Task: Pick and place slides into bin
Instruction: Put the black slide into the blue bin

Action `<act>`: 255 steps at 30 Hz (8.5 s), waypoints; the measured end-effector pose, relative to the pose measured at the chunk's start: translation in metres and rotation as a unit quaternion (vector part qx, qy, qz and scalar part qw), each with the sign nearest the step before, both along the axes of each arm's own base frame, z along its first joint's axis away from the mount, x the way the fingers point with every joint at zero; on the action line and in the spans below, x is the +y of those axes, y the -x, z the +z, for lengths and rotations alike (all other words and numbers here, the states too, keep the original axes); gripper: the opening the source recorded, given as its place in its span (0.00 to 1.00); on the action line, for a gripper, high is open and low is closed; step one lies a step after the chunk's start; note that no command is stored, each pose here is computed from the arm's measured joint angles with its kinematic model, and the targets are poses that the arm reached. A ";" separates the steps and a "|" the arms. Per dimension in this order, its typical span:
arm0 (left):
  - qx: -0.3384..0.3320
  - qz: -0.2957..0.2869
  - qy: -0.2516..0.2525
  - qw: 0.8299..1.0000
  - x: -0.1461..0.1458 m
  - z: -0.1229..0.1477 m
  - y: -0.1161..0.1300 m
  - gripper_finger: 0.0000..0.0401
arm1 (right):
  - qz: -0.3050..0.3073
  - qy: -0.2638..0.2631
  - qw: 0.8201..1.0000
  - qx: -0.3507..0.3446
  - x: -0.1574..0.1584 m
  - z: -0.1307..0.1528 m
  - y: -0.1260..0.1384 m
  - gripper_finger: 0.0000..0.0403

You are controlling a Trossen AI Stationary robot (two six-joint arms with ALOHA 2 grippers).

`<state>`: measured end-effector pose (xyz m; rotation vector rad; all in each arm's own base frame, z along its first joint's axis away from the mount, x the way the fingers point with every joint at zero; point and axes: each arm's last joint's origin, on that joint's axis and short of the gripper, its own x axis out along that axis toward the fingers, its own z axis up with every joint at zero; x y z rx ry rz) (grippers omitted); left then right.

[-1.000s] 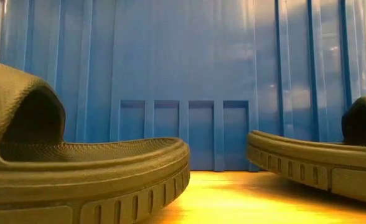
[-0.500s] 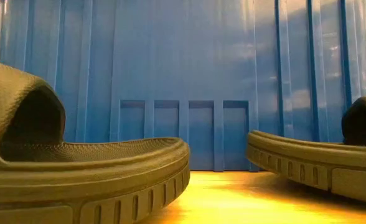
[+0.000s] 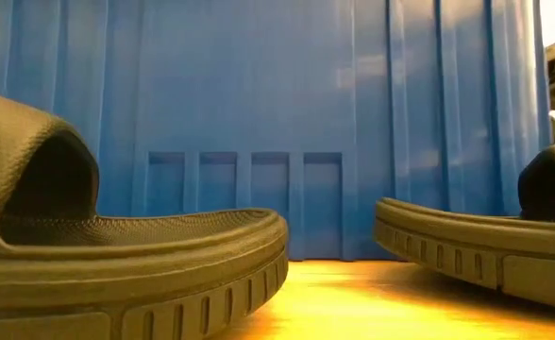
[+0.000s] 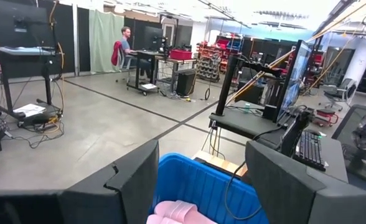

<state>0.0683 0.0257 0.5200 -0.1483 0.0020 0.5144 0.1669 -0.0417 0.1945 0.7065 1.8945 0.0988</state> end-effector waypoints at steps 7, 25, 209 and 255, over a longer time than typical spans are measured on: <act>-0.002 0.000 -0.001 1.000 0.000 0.000 0.002 0.56 | 0.001 0.012 0.999 -0.035 -0.002 -0.005 -0.007 0.56; -0.003 0.000 -0.001 1.000 -0.001 0.000 0.003 0.56 | -0.024 -0.032 0.999 -0.023 0.005 -0.019 0.000 0.56; -0.056 -0.007 -0.016 0.998 -0.011 0.005 0.040 0.56 | 0.014 -0.075 0.398 -0.914 0.039 0.260 -0.214 0.03; -0.043 -0.004 -0.030 0.999 -0.010 0.005 0.035 0.56 | -0.392 0.049 0.737 -0.548 0.011 0.174 -0.227 0.03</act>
